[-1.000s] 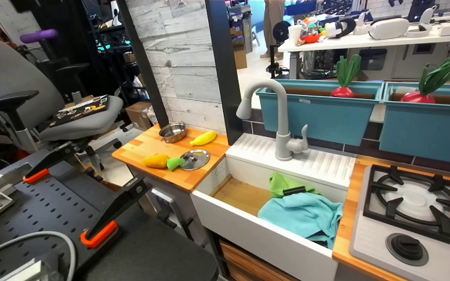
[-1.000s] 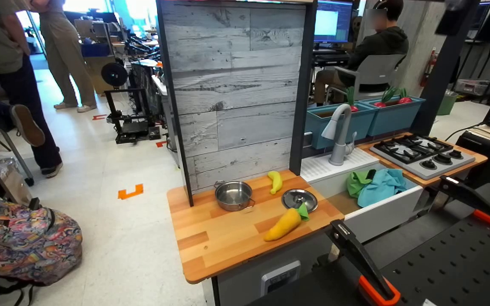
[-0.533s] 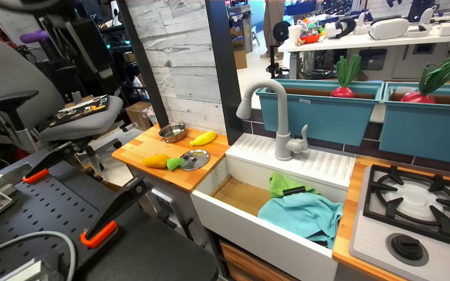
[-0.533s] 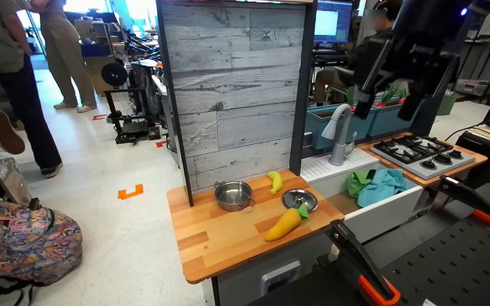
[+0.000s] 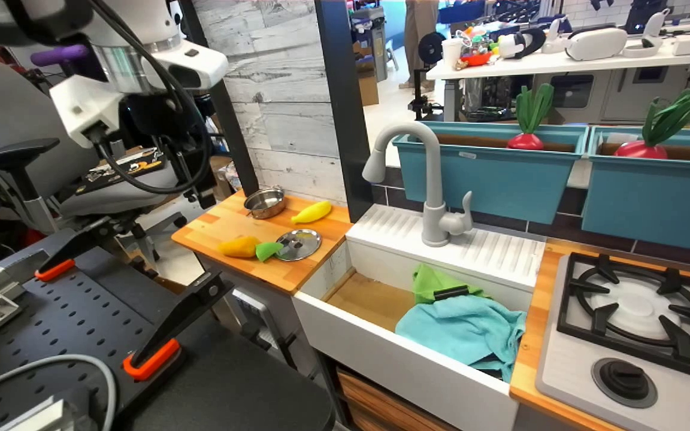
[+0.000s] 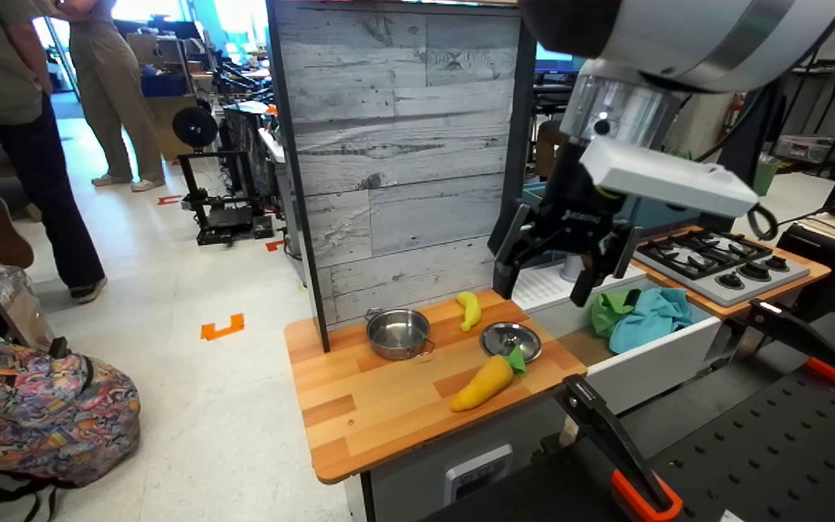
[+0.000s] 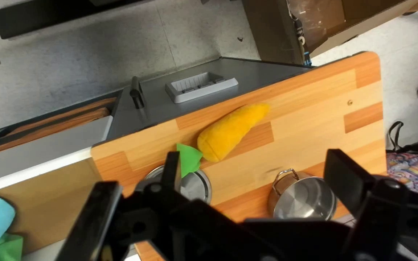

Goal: Pick up the carrot plush toy and put it in the silver pot

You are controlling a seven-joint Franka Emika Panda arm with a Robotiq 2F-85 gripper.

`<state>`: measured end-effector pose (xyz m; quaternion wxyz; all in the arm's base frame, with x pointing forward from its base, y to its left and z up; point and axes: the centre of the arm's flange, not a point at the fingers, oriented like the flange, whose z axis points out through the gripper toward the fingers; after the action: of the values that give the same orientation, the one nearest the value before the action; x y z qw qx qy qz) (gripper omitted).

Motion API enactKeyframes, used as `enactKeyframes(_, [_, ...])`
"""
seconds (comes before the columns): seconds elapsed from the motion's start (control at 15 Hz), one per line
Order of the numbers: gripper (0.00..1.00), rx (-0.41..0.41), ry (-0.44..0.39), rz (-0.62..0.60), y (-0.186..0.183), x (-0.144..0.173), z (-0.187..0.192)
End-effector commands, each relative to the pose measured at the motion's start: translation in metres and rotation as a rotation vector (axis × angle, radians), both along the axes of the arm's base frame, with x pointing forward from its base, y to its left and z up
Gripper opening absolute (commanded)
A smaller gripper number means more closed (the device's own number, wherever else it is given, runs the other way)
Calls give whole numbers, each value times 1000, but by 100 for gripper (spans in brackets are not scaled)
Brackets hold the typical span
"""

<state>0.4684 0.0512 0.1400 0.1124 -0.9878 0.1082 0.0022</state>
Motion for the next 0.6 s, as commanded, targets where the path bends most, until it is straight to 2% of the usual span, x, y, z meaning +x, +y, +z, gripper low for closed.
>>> enactKeyframes(0.0, [100,6,-36,-33,6,37,-54])
enactKeyframes(0.2, [100,-3,-34,-41,9,50,-89])
enactKeyframes(0.53, [100,-36,-3,-11,16,53,-135])
